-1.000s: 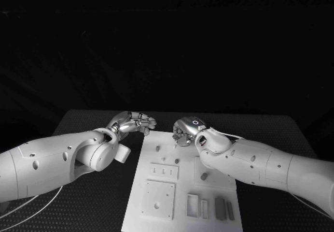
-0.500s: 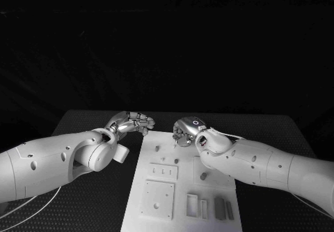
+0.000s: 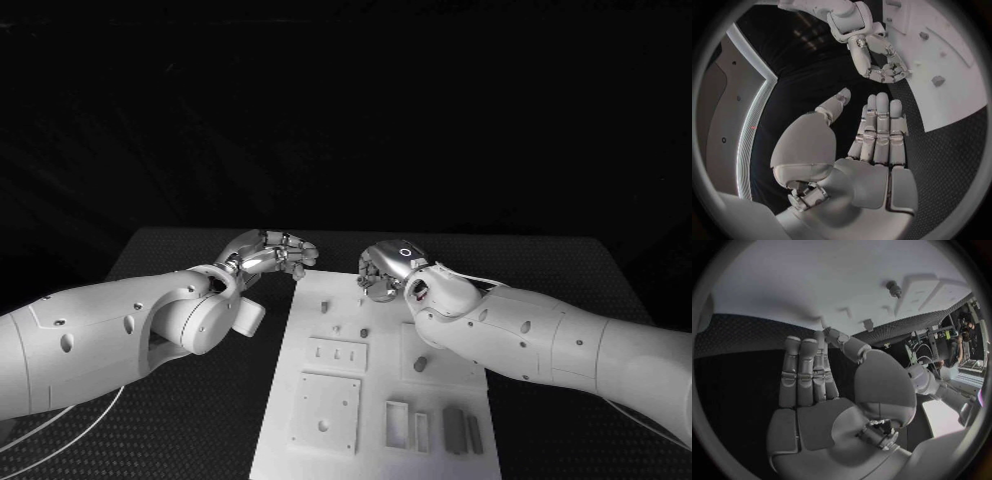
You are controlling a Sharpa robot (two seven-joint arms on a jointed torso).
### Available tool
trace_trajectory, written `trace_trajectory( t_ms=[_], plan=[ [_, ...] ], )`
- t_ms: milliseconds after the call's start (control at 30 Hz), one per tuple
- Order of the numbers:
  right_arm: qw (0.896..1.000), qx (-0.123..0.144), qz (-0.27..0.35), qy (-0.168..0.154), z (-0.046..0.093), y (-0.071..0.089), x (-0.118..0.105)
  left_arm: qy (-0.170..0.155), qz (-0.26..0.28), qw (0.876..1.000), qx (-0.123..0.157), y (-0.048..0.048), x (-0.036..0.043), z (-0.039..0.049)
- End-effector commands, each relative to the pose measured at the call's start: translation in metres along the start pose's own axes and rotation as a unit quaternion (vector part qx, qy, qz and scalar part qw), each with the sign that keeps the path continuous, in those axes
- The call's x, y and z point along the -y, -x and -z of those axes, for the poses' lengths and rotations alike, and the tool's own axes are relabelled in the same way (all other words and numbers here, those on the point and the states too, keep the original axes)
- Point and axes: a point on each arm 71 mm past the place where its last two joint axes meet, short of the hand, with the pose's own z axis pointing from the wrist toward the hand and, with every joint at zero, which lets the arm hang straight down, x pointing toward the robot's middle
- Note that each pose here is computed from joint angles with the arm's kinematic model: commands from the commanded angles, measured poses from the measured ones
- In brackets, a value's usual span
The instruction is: Assemble the parts on the task board
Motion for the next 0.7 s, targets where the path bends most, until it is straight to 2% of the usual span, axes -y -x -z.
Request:
trace_trajectory(
  t_ms=[33,700],
  plan=[
    [1.0,-0.006,0.01,-0.011,0.0018,-0.0023,0.0063,-0.005,0.0,1.0,-0.005,-0.0006,0.0019,-0.0003],
    [1.0,-0.011,0.005,-0.01,0.0048,-0.0039,0.0076,-0.005,-0.001,1.0,-0.004,0.0005,0.0016,-0.0003]
  ],
)
